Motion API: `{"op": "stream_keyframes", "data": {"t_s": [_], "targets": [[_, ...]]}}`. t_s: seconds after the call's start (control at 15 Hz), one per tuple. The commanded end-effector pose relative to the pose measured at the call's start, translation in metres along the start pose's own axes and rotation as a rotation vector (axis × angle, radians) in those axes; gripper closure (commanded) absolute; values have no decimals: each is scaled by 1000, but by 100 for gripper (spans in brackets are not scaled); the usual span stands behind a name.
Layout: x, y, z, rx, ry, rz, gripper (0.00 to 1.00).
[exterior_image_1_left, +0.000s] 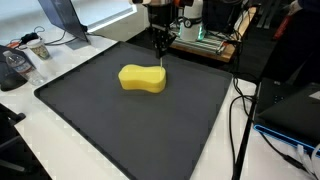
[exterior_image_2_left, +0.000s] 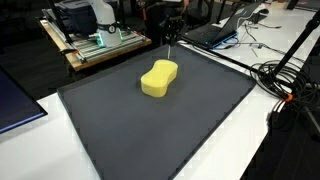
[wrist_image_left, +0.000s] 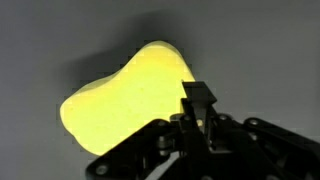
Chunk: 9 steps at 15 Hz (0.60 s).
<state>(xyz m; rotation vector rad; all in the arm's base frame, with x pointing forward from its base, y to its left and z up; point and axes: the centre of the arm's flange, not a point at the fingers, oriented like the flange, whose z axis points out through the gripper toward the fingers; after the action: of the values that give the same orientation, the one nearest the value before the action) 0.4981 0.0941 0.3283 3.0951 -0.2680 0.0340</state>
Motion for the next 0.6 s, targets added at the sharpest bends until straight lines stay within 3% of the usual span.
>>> {"op": "stream_keyframes", "data": {"t_s": [0.0,0.53], "targets": [[4,-4,12,29,-14,3,97],[6,-5,36,42,-25,21,97]]}}
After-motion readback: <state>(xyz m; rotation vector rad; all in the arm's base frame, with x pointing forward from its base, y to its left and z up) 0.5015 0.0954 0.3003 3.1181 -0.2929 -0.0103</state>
